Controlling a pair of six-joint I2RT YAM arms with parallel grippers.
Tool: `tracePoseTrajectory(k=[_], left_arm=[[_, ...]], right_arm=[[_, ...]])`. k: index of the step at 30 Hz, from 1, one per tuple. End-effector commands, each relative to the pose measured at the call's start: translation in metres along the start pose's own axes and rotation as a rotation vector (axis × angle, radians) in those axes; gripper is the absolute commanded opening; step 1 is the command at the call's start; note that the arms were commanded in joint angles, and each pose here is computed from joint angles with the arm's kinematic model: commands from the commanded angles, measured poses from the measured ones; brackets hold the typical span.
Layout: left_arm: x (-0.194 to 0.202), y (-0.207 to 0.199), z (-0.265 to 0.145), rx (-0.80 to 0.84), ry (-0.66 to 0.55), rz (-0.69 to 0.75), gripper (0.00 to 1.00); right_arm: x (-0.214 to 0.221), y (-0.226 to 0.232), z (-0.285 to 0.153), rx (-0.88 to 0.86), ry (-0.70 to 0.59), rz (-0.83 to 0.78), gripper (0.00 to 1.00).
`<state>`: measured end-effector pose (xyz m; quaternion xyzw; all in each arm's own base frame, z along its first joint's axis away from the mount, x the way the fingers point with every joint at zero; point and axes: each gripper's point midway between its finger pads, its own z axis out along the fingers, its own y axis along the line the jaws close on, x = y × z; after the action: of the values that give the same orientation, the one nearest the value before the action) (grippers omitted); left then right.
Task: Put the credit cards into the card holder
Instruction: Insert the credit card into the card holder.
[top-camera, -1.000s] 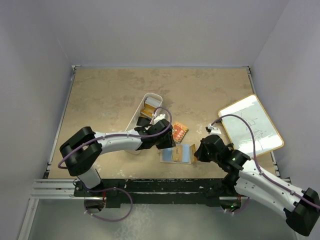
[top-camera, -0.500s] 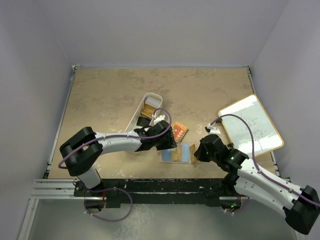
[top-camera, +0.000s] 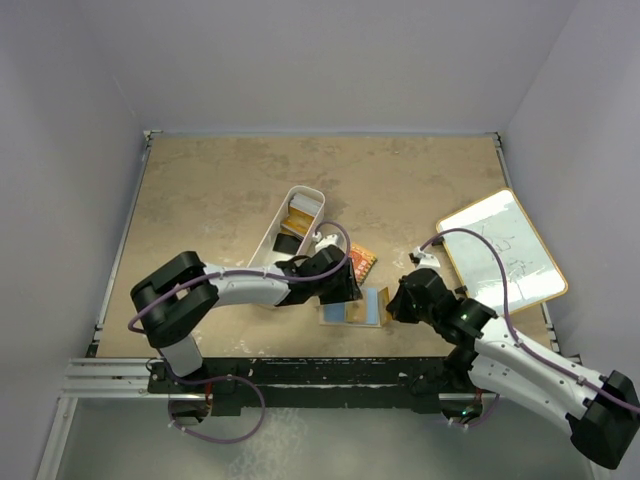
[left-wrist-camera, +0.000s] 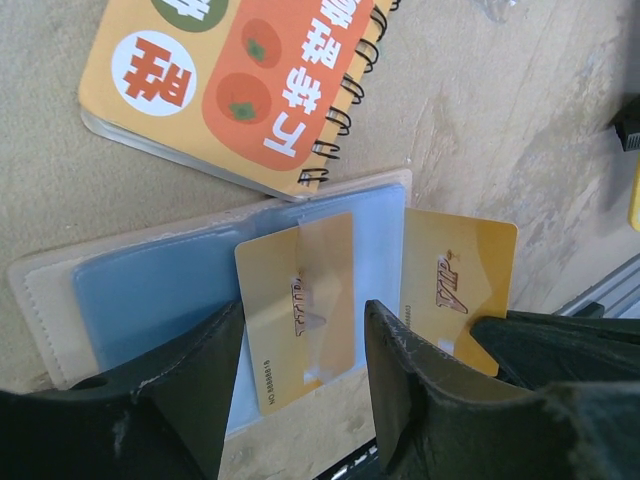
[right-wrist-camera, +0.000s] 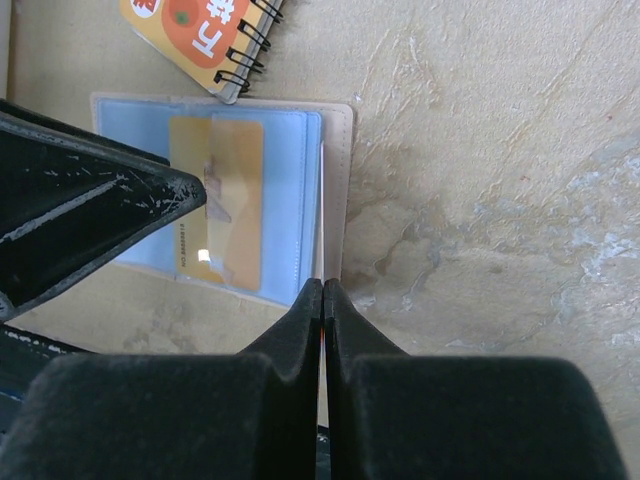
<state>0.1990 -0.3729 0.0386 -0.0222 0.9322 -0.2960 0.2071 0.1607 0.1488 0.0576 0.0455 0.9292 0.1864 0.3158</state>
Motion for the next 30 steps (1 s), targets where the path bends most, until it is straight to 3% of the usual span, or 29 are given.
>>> tracePoseTrajectory(k=[1, 14, 30], left_arm=[[-0.002, -0.027, 0.0, 0.077, -0.009, -0.012, 0.48], [-0.001, -0.06, 0.005, 0.173, -0.008, 0.001, 0.47], [-0.013, -0.045, -0.015, 0.077, -0.078, 0.047, 0.47]], right_arm=[[-0.003, 0.004, 0.003, -0.023, -0.021, 0.01, 0.0], [0.001, 0.007, 0.007, -0.04, -0.007, 0.01, 0.0], [-0.022, -0.007, -0.023, 0.06, -0.058, -0.046, 0.0]])
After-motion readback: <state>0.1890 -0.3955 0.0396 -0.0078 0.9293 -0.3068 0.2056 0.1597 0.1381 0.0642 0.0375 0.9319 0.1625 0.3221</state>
